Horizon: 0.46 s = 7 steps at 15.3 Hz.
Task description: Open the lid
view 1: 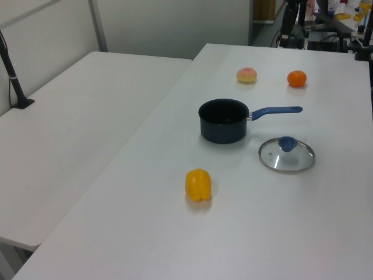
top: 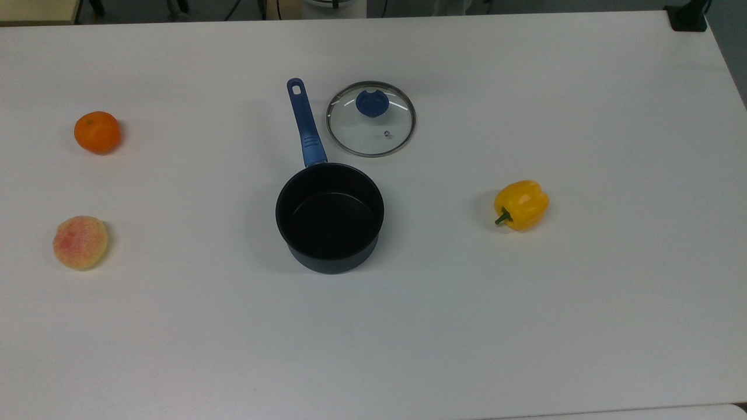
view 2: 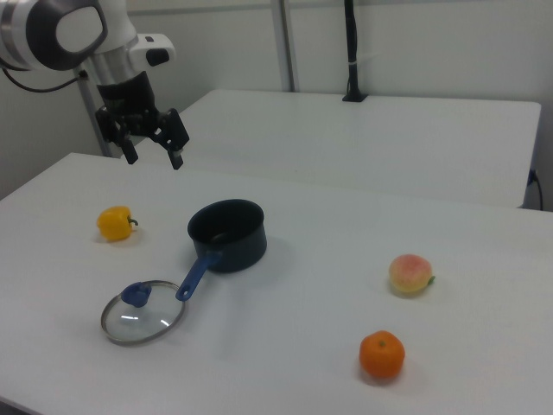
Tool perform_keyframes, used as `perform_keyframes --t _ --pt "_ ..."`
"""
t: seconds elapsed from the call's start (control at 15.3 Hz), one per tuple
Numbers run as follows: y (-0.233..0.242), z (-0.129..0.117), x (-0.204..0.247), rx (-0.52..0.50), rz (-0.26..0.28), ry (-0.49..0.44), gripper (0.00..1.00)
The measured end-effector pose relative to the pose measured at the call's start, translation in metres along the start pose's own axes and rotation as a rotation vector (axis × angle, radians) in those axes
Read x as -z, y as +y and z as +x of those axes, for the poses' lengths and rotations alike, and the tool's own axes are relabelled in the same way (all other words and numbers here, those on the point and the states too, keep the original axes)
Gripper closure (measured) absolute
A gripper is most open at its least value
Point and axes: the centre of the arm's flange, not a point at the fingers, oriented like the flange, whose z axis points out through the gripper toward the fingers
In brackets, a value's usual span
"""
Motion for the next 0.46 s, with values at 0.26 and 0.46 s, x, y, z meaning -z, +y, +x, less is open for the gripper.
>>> perform_keyframes --t 0.26,0.46 --pt "0.0007 0.0019 -0.0035 0.019 0.001 -0.003 0.00" --pt "0.0009 0.0019 -0.0036 0.019 0.001 -0.003 0.00"
